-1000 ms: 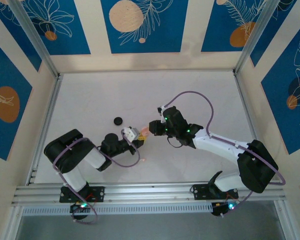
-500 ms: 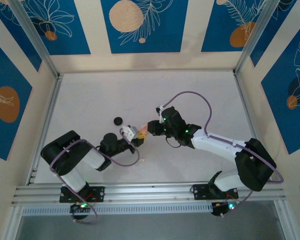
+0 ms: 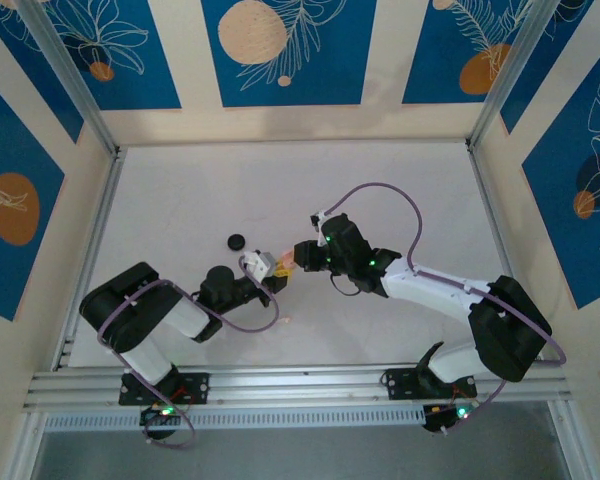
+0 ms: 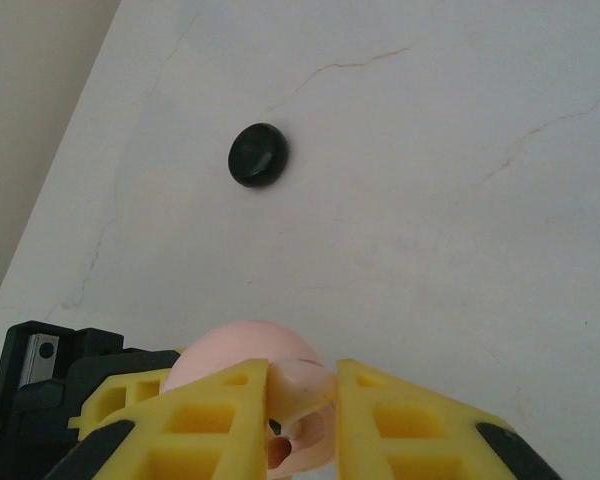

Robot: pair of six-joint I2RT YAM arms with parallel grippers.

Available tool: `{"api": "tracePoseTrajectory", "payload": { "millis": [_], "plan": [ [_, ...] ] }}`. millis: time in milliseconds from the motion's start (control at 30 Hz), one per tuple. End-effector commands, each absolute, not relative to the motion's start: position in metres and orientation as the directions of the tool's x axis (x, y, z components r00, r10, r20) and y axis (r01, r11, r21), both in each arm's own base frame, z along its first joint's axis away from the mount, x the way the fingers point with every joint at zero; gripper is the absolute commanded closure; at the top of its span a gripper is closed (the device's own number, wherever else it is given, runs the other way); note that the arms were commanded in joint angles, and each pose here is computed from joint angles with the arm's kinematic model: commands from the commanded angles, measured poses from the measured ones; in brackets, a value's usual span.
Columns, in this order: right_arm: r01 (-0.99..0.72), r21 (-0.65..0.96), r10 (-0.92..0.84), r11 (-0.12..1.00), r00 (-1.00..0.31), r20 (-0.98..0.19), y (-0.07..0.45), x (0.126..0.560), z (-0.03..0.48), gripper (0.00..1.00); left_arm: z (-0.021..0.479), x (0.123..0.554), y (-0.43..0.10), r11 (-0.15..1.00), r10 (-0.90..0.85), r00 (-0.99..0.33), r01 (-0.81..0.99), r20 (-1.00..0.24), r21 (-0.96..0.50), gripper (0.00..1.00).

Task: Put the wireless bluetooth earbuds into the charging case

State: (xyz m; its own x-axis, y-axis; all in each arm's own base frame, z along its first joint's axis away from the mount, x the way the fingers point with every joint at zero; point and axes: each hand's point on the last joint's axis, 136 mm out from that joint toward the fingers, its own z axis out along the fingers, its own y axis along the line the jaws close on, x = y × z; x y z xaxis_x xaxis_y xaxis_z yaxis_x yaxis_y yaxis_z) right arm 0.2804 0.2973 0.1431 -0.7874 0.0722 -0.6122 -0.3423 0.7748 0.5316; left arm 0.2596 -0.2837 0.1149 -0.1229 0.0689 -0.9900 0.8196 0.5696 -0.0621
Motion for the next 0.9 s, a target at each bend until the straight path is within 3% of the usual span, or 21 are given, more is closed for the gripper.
{"api": "tracePoseTrajectory", "payload": {
  "millis": [0, 867],
  "plan": [
    [-0.368, 0.517, 0.027, 0.773, -0.795, -0.606, 0.3, 0.27, 0.139, 0.8, 0.143, 0.261, -0.286, 0.574, -0.003, -0.058, 0.817, -0.998, -0.049, 0.91],
    [-0.358, 0.514, -0.017, 0.779, -0.833, -0.553, 0.306, 0.264, 0.13, 0.78, 0.144, 0.252, -0.288, 0.54, 0.03, -0.009, 0.841, -1.0, 0.009, 0.9]
  ]
}}
